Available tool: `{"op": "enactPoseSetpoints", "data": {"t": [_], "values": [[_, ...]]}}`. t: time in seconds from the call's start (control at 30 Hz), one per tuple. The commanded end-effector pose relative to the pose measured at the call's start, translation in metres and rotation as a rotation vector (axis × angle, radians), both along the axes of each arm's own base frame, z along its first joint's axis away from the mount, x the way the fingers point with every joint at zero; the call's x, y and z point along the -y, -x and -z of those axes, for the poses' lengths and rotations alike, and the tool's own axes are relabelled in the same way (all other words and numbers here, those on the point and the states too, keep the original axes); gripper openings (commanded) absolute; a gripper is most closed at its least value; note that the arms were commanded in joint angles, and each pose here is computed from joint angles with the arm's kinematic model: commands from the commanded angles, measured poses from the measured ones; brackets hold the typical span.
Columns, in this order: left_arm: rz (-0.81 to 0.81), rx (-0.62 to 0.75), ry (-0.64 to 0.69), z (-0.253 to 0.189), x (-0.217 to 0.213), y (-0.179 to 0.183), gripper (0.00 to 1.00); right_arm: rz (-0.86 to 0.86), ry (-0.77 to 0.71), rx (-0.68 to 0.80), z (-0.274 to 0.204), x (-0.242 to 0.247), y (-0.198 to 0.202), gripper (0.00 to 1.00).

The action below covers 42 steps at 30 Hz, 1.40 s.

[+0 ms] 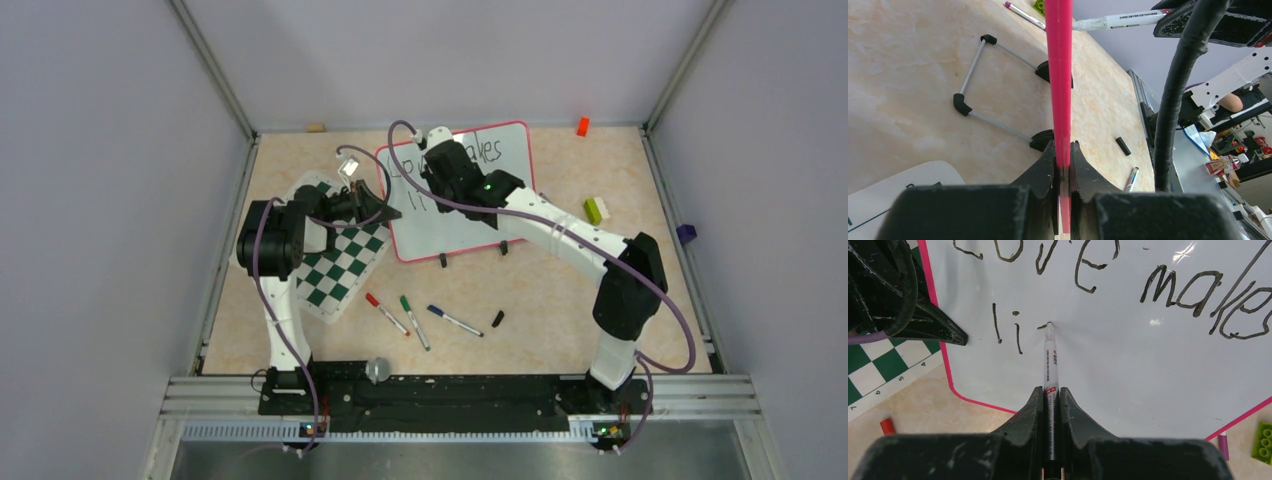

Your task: Write a sentence on the whiteboard

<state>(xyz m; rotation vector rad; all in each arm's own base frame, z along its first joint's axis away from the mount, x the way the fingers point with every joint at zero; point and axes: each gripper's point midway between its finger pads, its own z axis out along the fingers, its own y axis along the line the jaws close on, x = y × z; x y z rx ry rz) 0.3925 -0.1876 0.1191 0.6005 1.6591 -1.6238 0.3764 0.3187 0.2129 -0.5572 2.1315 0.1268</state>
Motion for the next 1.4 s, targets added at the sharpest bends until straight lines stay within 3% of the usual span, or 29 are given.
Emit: {"op": "enactPoseSetpoints", "data": {"t": [0.0,0.47,1.37], "values": [[0.031,0.203,-0.018,-0.017,0.001,0.004,0.00,0.010,-0.076,0.104,-0.049,0.000,-0.010,0.00],[0.032,0.207,-0.019,-0.017,0.001,0.004,0.00,-0.031,-0.112,0.107,-0.058,-0.011,-0.010,0.00],[0.032,0.210,-0.020,-0.017,0.001,0.005,0.00,0.008,-0.115,0.144,-0.061,0.018,0.008,0.00]]}}
